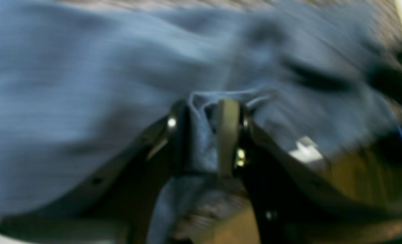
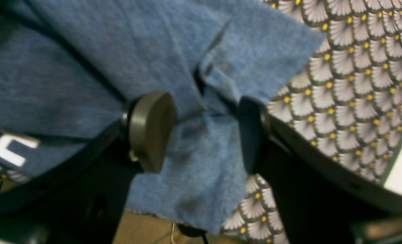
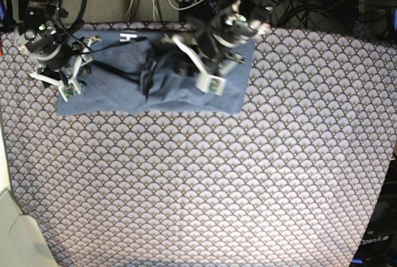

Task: Fold the T-shirt properly
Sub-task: 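Lower the folded end onto the strip and open the left gripper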

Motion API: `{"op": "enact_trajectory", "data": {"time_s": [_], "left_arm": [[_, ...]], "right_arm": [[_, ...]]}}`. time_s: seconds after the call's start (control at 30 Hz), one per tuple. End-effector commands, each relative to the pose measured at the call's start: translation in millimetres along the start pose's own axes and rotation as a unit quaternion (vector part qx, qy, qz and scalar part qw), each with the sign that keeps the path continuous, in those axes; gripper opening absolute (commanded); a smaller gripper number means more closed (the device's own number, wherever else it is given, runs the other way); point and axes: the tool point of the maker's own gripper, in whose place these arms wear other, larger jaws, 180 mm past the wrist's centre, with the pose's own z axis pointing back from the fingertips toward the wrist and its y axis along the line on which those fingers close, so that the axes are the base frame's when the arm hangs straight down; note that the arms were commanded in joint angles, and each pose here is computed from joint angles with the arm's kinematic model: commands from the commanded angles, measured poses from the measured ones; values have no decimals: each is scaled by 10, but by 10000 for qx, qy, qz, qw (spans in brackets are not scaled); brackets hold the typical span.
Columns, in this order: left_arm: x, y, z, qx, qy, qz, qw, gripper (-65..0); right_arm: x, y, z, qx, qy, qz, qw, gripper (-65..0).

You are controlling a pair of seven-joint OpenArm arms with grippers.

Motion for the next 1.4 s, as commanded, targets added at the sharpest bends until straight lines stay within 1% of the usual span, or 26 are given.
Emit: {"op": "enact_trajectory", "data": {"time_s": [0.0,0.17,0.27,0.4,0.53,0.63,0.67,0.73,0.83,0.9,1.13,1.23,1.37], "left_arm": [[117,-23,26,-98,-176,-100,9997,-503],[110,-229,75,-808,53,-279,9963,-503],[167,-240,152,-1095,119,-262,9936,-503],[368,-209,270,-1329,21,-95,9911,-503],[523,-169,303,-1432,-40,-53,9897,-503],[579,-138,271,-1427,-56,-11,9897,-504],[566,-85,230,-1340,-28,-27,9910,-504],[519,24,138,-1192,57,44,9928,-504],[488,85,-40,-1063,90,220,9940,-504],[389,136,-153,-957,229,355,9945,-504],[369,83,-529,-863,384,687,9932,-504],[435,179,-654,-676,250,650,9953,-505],[562,242,-654,-591,-143,681,9958,-505]], "right_arm": [[91,-70,39,-105,-172,43,9998,-302],[139,-103,34,-142,-209,43,9997,-302],[140,-98,33,-139,-211,37,9997,-302],[148,-93,31,-135,-222,24,9997,-302],[148,-93,31,-135,-222,24,9997,-302],[148,-93,31,-135,-222,24,9997,-302],[148,-93,31,-135,-222,24,9997,-302],[148,-93,31,-135,-222,24,9997,-302],[149,-88,30,-131,-224,18,9997,-302],[137,-82,31,-123,-210,18,9997,-302],[121,-74,29,-112,-191,15,9998,-302],[120,-79,30,-116,-189,21,9998,-302],[117,-92,33,-127,-182,40,9997,-302]]}}
